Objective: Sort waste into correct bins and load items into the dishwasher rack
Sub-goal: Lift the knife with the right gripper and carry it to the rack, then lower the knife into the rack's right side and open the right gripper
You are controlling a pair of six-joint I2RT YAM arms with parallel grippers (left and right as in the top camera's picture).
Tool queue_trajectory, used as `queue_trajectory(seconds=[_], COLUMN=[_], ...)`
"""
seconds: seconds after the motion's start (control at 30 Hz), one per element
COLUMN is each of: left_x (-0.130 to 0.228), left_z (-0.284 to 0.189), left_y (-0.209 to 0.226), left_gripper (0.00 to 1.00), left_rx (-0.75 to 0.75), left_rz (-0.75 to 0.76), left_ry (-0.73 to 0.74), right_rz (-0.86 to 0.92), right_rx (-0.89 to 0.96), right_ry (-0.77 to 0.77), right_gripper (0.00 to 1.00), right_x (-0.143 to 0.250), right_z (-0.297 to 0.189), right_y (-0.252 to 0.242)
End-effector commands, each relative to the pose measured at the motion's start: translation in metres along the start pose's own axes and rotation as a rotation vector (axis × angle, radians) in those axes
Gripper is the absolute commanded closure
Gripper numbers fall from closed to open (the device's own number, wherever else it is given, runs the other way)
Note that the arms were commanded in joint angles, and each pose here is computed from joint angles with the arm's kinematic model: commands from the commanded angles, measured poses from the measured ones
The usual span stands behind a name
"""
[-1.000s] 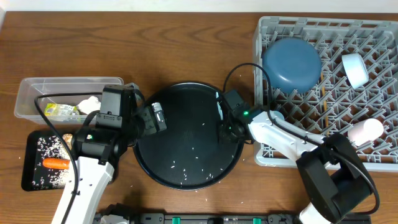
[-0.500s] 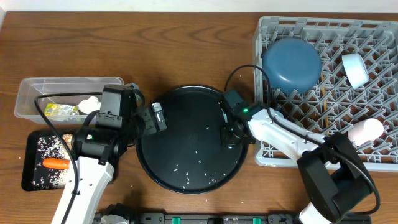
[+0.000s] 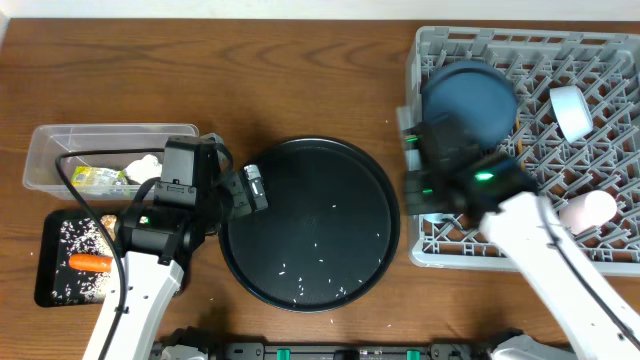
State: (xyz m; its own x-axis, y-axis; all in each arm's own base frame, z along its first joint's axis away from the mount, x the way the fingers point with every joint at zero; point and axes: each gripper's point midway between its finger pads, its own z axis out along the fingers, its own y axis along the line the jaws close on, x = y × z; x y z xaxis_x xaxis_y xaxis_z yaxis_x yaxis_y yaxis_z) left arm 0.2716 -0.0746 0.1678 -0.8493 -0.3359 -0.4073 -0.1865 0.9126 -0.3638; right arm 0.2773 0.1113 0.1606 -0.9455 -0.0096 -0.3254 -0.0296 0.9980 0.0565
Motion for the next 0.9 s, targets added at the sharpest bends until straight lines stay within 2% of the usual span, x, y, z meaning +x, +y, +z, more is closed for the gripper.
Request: queue_trajectory(seconds=[0.0, 0.1, 0.3, 0.77, 0.83, 0.87], left_x=[-0.004, -0.004, -0.004, -0.004, -0.004, -0.004], left_z=[-0.002, -0.002, -0.002, -0.002, -0.002, -0.002], left_y=[0.001, 0.001, 0.001, 0.001, 0.001, 0.001], left_gripper=[0.02, 0.02, 0.02, 0.02, 0.02, 0.02], left_rx=[-0.01, -0.01, -0.01, -0.01, -0.01, -0.01], left_rz=[0.003, 0.003, 0.003, 0.003, 0.003, 0.003], left_ry=[-0.015, -0.015, -0.015, -0.015, -0.015, -0.015], right_rz=[0.032, 0.07, 0.079, 0.166, 0.174, 0.174], right_rx=[0.197, 0.306, 0.391, 0.444, 0.44, 0.434], right_ry=[-0.064, -0.071, -0.083, 0.063, 0.068, 0.065], right_gripper=[0.99, 0.99, 0.99, 0.98, 0.68, 0.62], right_x=[-0.015, -0.021, -0.042, -0.038, -0.037, -0.038], right_z=[-0.012, -0.018, -0.008, 0.056, 0.061, 0.062], right_y=[-0.065, -0.112, -0.169, -0.234, -0.237, -0.236])
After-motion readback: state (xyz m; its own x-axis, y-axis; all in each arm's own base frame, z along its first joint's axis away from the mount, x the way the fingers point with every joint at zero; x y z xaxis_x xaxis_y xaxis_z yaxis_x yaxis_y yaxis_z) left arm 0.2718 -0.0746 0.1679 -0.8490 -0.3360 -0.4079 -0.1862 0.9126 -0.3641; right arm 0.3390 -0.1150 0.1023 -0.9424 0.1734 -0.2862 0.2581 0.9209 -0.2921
